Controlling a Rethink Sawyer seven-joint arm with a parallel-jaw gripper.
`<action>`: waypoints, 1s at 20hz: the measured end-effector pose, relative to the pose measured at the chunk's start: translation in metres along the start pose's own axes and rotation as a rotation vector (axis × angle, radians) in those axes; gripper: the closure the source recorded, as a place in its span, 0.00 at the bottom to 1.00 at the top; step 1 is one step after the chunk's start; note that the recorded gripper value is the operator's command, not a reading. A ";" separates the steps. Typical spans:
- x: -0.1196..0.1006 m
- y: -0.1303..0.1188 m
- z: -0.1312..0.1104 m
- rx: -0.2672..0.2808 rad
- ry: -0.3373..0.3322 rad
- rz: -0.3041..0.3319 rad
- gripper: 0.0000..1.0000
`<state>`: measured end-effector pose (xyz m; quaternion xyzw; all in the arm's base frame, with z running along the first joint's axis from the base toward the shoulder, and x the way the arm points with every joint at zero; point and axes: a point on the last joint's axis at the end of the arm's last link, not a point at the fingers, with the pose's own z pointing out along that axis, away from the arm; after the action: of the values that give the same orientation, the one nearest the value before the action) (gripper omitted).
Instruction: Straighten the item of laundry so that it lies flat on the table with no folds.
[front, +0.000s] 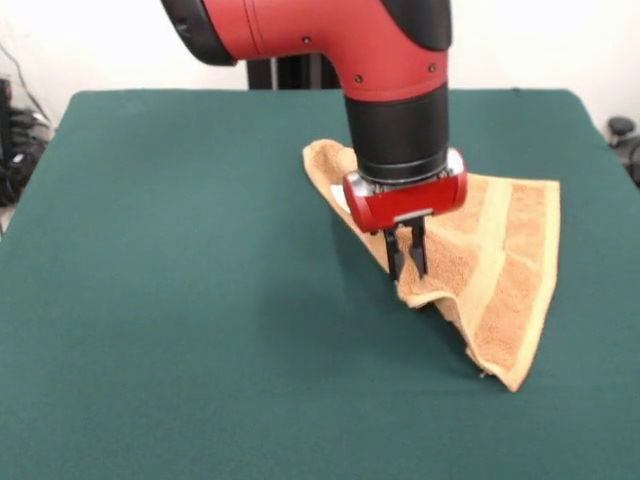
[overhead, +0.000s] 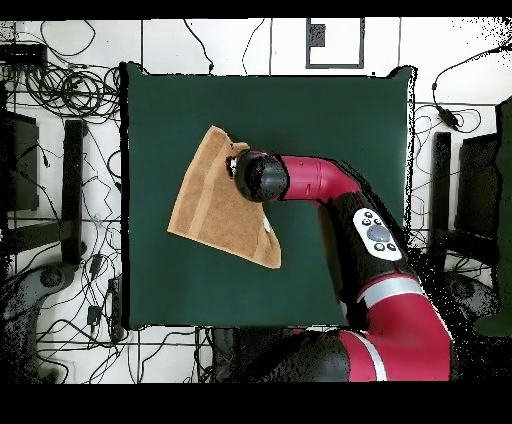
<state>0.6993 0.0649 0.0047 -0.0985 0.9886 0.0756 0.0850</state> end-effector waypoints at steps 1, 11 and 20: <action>-0.001 0.000 -0.004 0.000 0.008 0.002 1.00; 0.003 -0.010 -0.025 0.016 0.075 0.007 1.00; 0.010 -0.019 -0.032 0.035 0.118 0.013 1.00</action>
<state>0.6886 0.0394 0.0311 -0.0949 0.9937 0.0530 0.0278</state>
